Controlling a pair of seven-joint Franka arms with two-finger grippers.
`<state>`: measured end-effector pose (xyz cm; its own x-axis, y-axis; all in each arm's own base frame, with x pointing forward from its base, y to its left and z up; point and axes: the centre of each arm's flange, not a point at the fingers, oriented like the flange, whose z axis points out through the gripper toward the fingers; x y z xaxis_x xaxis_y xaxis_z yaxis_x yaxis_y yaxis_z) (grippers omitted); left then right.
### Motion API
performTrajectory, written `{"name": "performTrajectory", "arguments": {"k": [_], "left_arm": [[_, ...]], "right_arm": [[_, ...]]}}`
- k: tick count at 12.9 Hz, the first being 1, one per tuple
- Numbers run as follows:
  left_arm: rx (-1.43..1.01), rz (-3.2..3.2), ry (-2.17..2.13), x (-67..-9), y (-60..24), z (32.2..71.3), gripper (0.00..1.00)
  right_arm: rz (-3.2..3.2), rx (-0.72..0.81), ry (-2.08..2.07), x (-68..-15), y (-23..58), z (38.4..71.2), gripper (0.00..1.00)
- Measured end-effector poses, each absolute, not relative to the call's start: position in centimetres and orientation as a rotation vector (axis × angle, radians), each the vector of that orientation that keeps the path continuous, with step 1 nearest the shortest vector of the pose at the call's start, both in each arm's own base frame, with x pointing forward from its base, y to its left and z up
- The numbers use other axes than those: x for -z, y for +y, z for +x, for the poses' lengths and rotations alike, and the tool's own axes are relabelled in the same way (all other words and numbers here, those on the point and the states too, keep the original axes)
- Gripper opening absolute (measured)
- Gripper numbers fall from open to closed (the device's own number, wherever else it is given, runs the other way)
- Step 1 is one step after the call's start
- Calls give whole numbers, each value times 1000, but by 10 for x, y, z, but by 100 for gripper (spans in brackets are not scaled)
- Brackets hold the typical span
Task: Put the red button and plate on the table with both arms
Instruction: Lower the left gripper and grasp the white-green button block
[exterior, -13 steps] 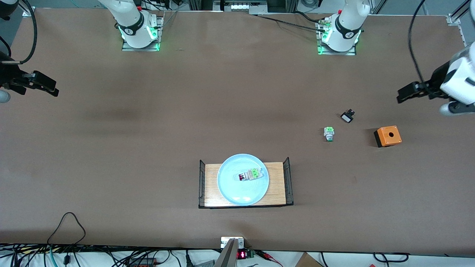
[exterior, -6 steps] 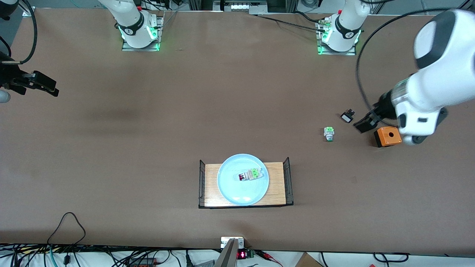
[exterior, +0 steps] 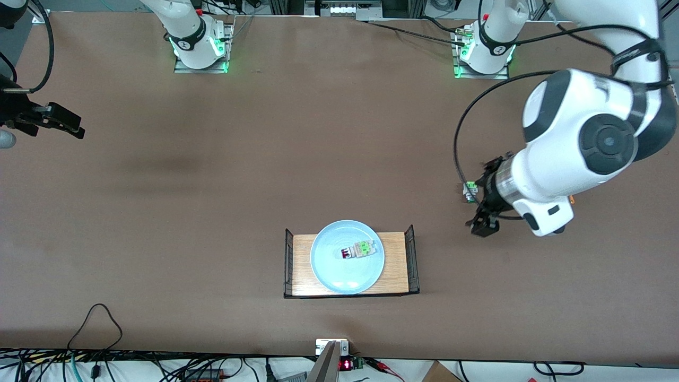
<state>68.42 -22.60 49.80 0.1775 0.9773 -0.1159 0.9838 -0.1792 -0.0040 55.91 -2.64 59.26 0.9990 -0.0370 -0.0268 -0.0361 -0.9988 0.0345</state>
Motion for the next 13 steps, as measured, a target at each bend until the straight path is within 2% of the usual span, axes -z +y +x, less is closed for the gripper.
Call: {"name": "performTrajectory", "arguments": {"k": [6,13], "left_arm": [[61,1944,2167,-490,-317,689,100],[-107,1971,2107,-445,-404,671,100]], "right_arm": [[3107,45,-57,-592,-26,560,100],[3106,68,-57,-583,-26,563,100]]}}
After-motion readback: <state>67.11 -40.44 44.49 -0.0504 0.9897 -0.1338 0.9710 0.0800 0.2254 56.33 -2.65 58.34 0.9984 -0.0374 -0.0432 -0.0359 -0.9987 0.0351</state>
